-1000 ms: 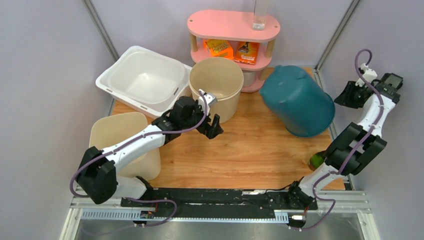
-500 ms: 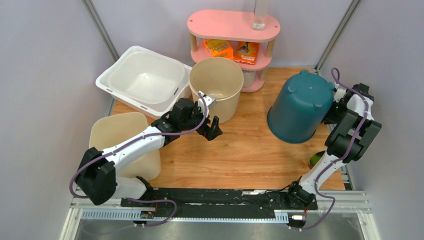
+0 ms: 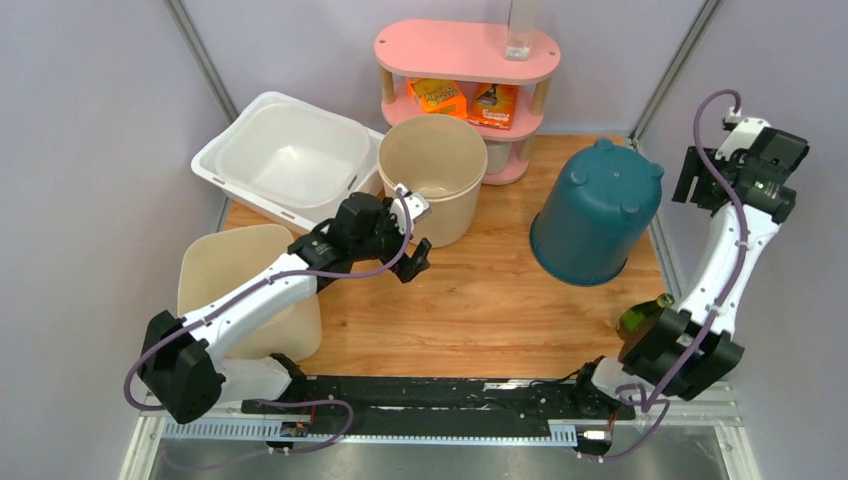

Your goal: Turn the large container upside down

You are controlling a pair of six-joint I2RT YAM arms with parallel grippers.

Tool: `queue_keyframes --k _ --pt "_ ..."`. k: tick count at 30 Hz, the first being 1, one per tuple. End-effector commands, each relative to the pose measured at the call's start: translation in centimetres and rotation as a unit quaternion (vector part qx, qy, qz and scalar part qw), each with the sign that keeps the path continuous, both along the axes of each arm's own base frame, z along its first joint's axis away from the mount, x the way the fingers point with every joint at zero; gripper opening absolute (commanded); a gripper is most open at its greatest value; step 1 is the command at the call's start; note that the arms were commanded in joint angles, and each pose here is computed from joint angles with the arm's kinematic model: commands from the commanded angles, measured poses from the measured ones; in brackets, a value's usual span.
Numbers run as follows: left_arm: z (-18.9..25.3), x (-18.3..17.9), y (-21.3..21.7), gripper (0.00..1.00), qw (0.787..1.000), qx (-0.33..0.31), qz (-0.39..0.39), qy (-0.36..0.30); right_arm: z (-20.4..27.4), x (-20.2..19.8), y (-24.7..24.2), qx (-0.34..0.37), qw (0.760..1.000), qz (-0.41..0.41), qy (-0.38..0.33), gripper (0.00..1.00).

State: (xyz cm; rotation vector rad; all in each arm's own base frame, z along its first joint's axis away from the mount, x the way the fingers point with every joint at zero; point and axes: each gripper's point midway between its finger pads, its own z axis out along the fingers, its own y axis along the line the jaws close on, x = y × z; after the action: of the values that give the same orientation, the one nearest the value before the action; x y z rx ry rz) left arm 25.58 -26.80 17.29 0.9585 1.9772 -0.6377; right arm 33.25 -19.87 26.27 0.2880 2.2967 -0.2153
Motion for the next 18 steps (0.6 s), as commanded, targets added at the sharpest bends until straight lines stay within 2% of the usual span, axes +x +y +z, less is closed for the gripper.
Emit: queue_keyframes --k 1,3,4,5,6,7,8,9,10,12,18 --pt "8.1 1.2 0.5 1.0 0.99 0.024 -0.04 -0.132 6.9 -2.0 1.6 -0.038 0.996 -0.006 -0.078 0.76" --pt "10.7 1.7 0.7 1.0 0.981 0.049 -0.06 -0.18 9.9 -2.6 3.4 -0.052 0.991 0.03 -0.118 0.76" --pt "10.6 1.8 0.9 1.0 0.98 0.069 -0.064 -0.178 11.1 -2.9 5.0 -0.06 0.986 0.073 -0.138 0.76" --pt "12.7 2.2 0.6 1.0 0.973 0.073 -0.072 -0.207 11.9 -3.3 6.9 -0.069 0.977 0.125 -0.156 0.76" --pt "12.2 2.6 0.7 1.0 0.972 0.096 -0.071 -0.201 12.4 -3.8 8.6 -0.081 0.968 0.166 -0.169 0.77" --pt "13.9 3.1 0.4 1.0 0.967 0.099 -0.074 -0.222 12.6 -4.3 10.4 -0.091 0.958 0.204 -0.179 0.77" --pt "12.6 3.8 0.3 1.0 0.967 0.127 -0.074 -0.206 12.4 -4.5 12.0 -0.102 0.949 0.236 -0.182 0.77" --pt "13.8 4.1 0.2 1.0 0.964 0.138 -0.076 -0.213 12.0 -4.8 13.8 -0.104 0.941 0.265 -0.183 0.77" --pt "12.5 5.1 -0.3 1.0 0.964 0.162 -0.077 -0.198 11.5 -5.1 15.5 -0.108 0.934 0.291 -0.177 0.77" --pt "13.5 6.1 -1.4 1.0 0.961 0.178 -0.089 -0.191 10.1 -5.5 18.6 -0.11 0.921 0.338 -0.159 0.77" --pt "10.2 6.6 -3.3 1.0 0.955 0.222 -0.139 -0.138 8.2 -5.3 22.1 -0.107 0.91 0.381 -0.126 0.77"
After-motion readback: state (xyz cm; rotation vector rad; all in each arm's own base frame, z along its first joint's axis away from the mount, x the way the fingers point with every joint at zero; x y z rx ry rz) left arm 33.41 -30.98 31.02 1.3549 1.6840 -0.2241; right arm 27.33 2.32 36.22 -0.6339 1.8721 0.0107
